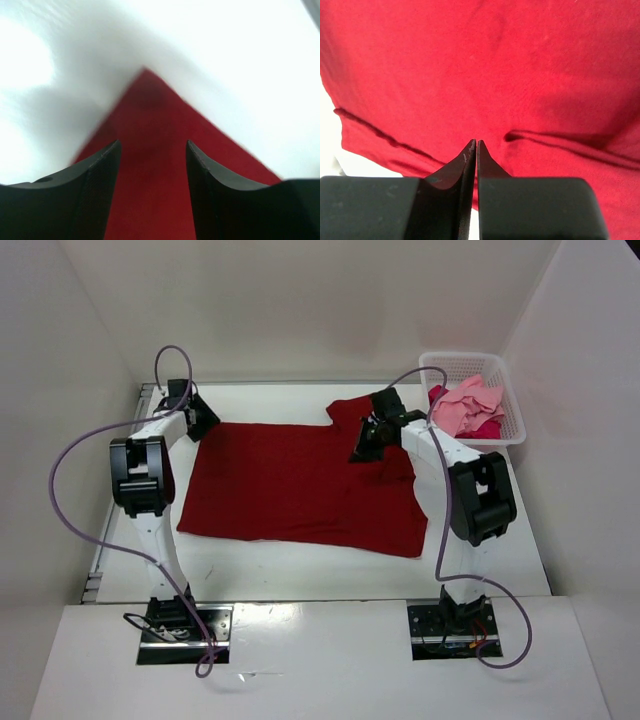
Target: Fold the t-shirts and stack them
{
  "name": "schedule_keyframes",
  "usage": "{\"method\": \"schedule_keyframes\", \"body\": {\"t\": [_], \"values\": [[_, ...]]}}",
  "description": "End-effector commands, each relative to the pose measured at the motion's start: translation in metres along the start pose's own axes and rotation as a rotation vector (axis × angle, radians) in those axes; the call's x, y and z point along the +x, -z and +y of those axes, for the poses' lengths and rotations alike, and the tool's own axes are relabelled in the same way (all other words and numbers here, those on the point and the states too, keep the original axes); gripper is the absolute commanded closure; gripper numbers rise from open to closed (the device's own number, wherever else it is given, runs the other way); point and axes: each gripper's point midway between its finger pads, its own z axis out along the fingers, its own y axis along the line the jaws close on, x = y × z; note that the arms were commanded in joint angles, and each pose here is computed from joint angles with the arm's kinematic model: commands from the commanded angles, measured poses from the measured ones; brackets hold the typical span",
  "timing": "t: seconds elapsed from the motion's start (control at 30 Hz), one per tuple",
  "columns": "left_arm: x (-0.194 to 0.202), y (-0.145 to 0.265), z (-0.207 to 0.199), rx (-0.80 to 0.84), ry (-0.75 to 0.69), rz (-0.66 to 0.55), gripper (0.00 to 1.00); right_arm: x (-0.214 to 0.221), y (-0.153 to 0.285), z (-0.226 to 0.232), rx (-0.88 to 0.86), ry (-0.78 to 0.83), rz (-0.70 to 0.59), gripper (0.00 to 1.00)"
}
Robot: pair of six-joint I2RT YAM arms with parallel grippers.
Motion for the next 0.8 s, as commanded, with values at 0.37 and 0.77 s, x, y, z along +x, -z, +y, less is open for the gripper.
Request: {"method": "schedule_keyframes", "body": {"t": [0.37, 0.77], "values": [[-0.043, -0.057, 0.01, -0.092, -0.144, -0.082, 0.49, -0.008, -0.023, 0.0, -0.051, 0.037, 0.023, 0.92], [-0.017, -0.054, 0.032, -0.121, -0.215, -0.031, 0.56, -0.079, -0.04, 0.011, -0.051, 0.055, -0.106, 0.64]]}}
